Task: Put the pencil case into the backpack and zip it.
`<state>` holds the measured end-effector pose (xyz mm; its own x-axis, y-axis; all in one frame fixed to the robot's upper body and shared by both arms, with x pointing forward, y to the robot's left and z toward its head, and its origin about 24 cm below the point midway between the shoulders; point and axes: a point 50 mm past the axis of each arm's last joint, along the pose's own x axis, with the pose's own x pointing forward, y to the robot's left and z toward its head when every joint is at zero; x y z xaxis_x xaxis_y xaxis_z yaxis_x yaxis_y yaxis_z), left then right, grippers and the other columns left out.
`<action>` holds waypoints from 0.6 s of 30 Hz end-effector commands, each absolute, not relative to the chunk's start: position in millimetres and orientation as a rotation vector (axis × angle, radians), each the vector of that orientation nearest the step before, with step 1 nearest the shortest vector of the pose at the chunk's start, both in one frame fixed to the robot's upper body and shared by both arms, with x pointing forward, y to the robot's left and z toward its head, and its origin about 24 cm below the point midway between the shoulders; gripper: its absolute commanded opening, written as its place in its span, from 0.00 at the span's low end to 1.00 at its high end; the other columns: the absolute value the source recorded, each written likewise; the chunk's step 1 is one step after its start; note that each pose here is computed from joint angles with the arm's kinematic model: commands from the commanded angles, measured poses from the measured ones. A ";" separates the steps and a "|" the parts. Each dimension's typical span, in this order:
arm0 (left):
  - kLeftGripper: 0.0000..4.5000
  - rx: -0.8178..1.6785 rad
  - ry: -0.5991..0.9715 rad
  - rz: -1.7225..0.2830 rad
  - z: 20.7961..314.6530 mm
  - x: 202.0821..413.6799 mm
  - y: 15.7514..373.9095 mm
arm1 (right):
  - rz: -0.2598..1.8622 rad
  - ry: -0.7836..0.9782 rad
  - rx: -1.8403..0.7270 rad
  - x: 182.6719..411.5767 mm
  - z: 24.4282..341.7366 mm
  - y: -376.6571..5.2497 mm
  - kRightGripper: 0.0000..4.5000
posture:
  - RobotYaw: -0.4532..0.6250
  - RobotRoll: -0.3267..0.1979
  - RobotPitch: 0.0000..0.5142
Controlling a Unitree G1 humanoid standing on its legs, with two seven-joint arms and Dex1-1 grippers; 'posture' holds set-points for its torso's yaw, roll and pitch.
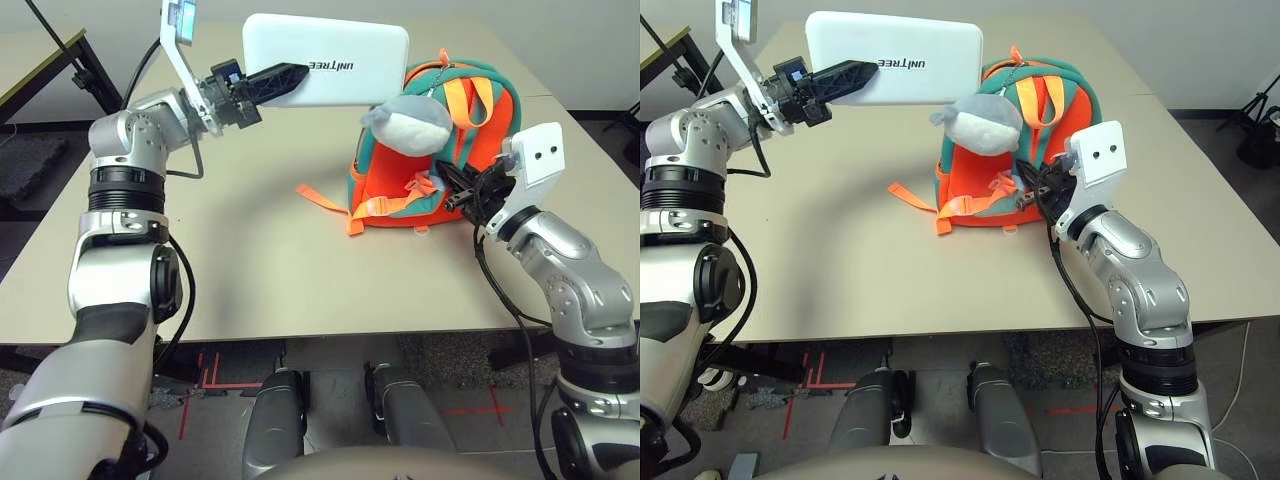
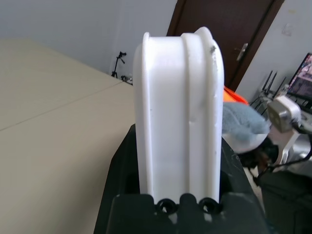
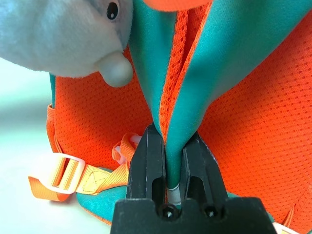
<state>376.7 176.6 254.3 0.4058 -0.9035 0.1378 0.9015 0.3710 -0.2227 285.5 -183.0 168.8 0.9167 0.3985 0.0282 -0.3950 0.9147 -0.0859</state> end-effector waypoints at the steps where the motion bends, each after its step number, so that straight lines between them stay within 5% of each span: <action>1: 0.30 -0.204 0.043 -1.221 252.4 377.4 164.8 | 0.394 -0.030 -0.091 288.5 167.9 -187.4 0.02 | 0.21 0.62 0.19; 18: 0.30 -0.005 0.102 -1.339 245.8 393.3 112.3 | 0.396 -0.041 -0.102 289.4 169.0 -185.1 0.02 | 0.18 0.62 0.16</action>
<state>393.1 120.3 238.3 0.2541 -0.9646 -0.0708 0.9604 0.2603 -0.0990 288.5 -184.1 169.6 0.9143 0.4043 0.0237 -0.4008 0.9117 -0.0899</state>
